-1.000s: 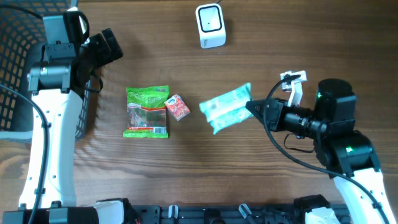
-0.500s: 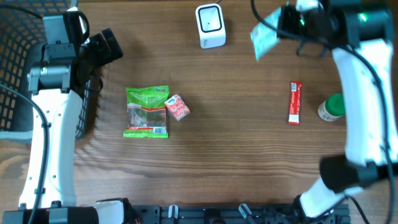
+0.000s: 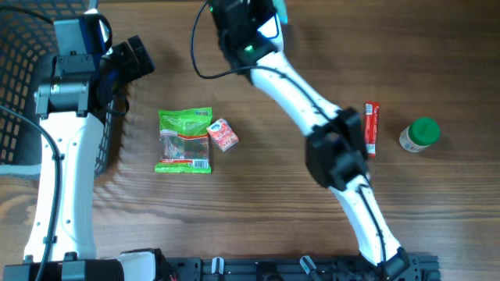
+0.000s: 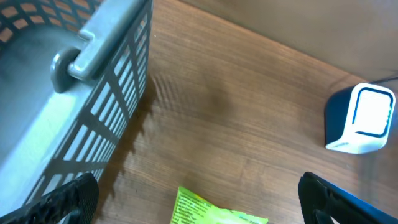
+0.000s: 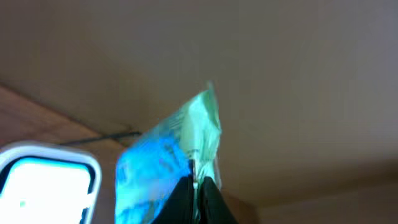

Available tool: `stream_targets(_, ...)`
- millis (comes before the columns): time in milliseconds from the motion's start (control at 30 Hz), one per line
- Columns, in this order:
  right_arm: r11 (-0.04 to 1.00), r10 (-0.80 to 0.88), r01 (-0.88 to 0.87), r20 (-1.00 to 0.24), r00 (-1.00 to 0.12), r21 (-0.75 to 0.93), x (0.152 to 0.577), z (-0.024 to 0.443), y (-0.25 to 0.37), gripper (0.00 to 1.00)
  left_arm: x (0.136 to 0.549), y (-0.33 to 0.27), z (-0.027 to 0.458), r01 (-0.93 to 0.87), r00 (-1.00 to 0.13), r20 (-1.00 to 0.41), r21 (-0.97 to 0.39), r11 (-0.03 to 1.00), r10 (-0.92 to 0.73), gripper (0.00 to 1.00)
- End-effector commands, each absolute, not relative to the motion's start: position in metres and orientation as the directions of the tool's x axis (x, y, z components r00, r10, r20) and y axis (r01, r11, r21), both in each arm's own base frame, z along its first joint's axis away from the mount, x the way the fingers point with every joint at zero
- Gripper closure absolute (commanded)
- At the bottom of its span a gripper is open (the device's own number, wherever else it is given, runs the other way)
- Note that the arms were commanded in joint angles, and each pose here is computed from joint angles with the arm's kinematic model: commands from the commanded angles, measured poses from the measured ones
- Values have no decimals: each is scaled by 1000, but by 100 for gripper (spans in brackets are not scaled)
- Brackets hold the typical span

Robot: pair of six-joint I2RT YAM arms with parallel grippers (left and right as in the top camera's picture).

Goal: Scan the item barcode
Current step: 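Hold the wipes pack under the white scanner with the right gripper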

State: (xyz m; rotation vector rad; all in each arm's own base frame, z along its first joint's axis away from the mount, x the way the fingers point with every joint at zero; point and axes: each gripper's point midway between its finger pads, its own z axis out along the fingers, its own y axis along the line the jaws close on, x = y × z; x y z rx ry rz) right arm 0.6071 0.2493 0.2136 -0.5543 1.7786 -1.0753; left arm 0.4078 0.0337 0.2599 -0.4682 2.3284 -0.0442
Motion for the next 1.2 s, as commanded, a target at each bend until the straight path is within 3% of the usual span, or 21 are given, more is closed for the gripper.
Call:
stream_targets(0,264,-797,27,-234,-557,-964,607,168,239,96,408,36,267,-316,-641,-689,-165,934,-339,0)
stream_targets(67,238,-814,-15,-190,-549,-971,604,143,251,96,408,36,267,-316,-641,-688,-165,934,-339,0)
stream_targets(267,251,-884,-81,-195,-424,-965,591,131,304,96,408,36,267,-316,-641,-689,-165,934,-339,0)
stream_targets(700,299,-866,-21,-262,-426,-954,589,141,308,96,408,36,267,-316,-641,-689,-165,934,-339,0)
stream_targets(800,321,-840,50,-309,-445,-946,587,171,301,96,408,36,267,-316,-641,-689,-165,934,-339,0)
stream_targets(900,374,-797,146,-398,-454,-916,577,238,286,96,408,36,267,-316,-641,-689,-165,934,-339,0)
stream_targets(1067,424,-610,391,-576,-544,-817,515,373,223,96,408,36,267,-316,-641,-689,-165,934,-339,0)
stream_targets(1167,473,-587,410,-626,-514,-780,484,425,198,96,408,36,267,-316,-641,-689,-165,934,-339,0)
